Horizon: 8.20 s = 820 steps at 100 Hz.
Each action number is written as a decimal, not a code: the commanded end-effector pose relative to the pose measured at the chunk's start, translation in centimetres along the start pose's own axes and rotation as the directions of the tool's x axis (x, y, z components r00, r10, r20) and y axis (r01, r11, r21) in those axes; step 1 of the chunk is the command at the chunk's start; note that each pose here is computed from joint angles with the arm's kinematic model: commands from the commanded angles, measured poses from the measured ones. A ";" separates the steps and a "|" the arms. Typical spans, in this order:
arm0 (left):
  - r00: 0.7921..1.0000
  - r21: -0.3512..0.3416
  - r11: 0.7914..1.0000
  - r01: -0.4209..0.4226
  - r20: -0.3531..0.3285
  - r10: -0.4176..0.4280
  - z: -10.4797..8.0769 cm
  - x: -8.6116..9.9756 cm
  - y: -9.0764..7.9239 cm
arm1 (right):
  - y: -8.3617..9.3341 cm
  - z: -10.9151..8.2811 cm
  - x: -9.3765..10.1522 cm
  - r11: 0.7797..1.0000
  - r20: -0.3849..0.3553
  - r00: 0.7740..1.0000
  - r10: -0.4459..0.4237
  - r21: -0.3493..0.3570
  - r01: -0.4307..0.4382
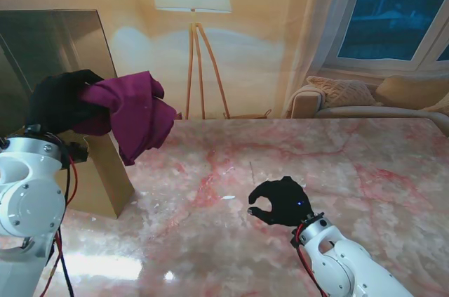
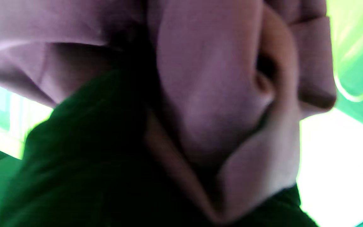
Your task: Fold the socks and the shorts into the kraft paper bag
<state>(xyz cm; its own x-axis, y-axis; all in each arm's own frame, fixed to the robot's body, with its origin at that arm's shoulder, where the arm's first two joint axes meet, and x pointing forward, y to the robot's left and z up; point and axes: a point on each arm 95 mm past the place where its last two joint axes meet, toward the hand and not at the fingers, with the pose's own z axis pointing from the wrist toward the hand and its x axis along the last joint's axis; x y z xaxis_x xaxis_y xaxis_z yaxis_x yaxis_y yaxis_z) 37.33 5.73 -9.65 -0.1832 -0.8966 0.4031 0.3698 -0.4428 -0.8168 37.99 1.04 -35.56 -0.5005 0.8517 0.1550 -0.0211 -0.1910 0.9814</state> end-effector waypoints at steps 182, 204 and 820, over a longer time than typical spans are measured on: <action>0.942 0.041 0.965 -0.259 0.233 0.243 3.6 -10.0 -5.4 | -2.9 1.5 0.6 0.996 -0.006 0.998 0.064 0.069 -0.064; 0.921 -0.041 0.945 -0.324 0.217 0.325 2.6 -11.1 -5.2 | -3.4 1.7 0.6 0.994 -0.004 0.997 0.073 0.079 -0.072; 0.970 -0.300 0.943 0.145 -0.145 -0.195 -11.6 0.7 18.8 | 3.6 -2.4 0.0 0.964 0.077 0.964 0.256 -0.100 -0.248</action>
<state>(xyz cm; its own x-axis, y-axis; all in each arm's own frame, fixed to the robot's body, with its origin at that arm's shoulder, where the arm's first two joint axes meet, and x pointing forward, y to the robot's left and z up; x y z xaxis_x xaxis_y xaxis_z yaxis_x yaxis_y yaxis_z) 33.61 -2.96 -29.57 -0.3836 -0.7887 0.4805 0.0430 -0.5350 -0.8438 36.03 -1.00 -32.35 -0.4142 0.8117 0.4117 0.0231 -0.4428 0.8963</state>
